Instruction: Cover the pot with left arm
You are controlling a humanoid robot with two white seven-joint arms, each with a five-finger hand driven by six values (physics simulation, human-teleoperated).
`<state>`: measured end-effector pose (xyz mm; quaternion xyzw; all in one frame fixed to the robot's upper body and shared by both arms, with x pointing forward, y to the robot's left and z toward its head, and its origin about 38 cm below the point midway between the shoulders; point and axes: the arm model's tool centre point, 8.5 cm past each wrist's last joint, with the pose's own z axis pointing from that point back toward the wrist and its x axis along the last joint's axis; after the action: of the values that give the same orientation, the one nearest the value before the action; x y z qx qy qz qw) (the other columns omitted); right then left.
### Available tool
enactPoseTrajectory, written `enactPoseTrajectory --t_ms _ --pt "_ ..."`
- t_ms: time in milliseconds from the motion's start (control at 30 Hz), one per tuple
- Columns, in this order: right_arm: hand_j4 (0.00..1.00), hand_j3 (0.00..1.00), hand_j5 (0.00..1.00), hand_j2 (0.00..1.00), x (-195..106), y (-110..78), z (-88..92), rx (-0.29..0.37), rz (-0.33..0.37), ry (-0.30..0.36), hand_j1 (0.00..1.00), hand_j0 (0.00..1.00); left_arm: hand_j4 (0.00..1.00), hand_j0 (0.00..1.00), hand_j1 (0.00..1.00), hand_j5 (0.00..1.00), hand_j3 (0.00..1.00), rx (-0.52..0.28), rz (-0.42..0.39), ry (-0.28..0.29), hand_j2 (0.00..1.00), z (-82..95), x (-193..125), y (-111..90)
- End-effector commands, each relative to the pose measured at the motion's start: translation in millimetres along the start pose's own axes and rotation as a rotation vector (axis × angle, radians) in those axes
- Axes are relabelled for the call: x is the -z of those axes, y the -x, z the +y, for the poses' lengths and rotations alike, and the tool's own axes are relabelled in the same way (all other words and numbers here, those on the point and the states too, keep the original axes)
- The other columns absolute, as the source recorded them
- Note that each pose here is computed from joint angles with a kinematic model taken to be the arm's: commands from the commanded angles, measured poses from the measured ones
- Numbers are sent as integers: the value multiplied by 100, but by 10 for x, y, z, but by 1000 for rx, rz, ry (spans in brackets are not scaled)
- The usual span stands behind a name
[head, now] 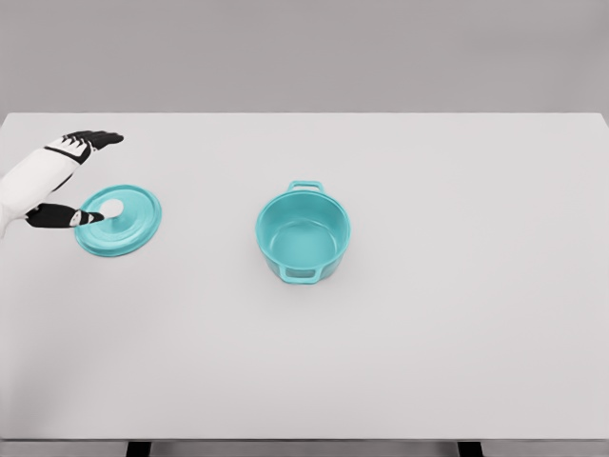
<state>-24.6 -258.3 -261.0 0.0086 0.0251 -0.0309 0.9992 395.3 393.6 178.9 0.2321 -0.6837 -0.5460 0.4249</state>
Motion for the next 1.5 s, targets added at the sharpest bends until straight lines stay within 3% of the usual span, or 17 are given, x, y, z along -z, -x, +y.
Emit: enactPoseTrajectory --t_ms 0,200,267,300,333,367,433,500,633,800,933,1200,1467 --pt "100 100 100 100 0 -2 0 0 -1 0 100 100 100 100 100 100 100 -6 3 -4 100 8 -3 12" --pt "100 100 100 100 0 -2 0 0 -1 0 100 100 100 100 100 100 100 -10 17 -5 100 15 -2 65" --pt "100 100 100 100 0 3 1 0 1 0 100 100 100 100 100 100 100 -23 33 21 100 -53 -12 116" --pt "100 100 100 100 0 -2 0 0 -1 0 100 100 100 100 100 100 100 -26 44 98 100 -89 -25 159" --pt "100 100 100 100 0 -12 1 0 -2 0 100 100 100 100 100 100 100 -10 30 230 100 -51 43 150" --pt "100 100 100 100 0 -7 2 0 -1 -1 100 100 100 100 100 100 100 3 19 273 100 44 117 142" --pt "100 100 100 100 0 -7 2 0 -1 -1 100 100 100 100 100 100 100 21 16 238 100 237 222 162" --pt "100 100 100 100 0 -2 0 0 -1 0 100 100 100 100 100 100 100 -2 43 245 100 198 217 261" --pt "100 100 100 100 0 3 1 0 1 0 100 100 100 100 100 100 100 -23 81 228 100 285 238 413" --pt "100 100 100 100 0 3 1 0 1 0 100 100 100 100 100 100 100 -31 84 294 100 184 406 462" --pt "100 100 100 100 0 3 1 0 1 0 100 100 100 100 100 100 100 19 58 353 100 157 555 381" --pt "100 100 100 100 0 -12 1 0 -2 0 100 100 100 100 100 100 100 79 100 399 100 152 547 455" --pt "100 100 100 100 0 -2 0 0 -1 0 100 100 100 100 100 100 100 86 102 429 100 82 553 461"
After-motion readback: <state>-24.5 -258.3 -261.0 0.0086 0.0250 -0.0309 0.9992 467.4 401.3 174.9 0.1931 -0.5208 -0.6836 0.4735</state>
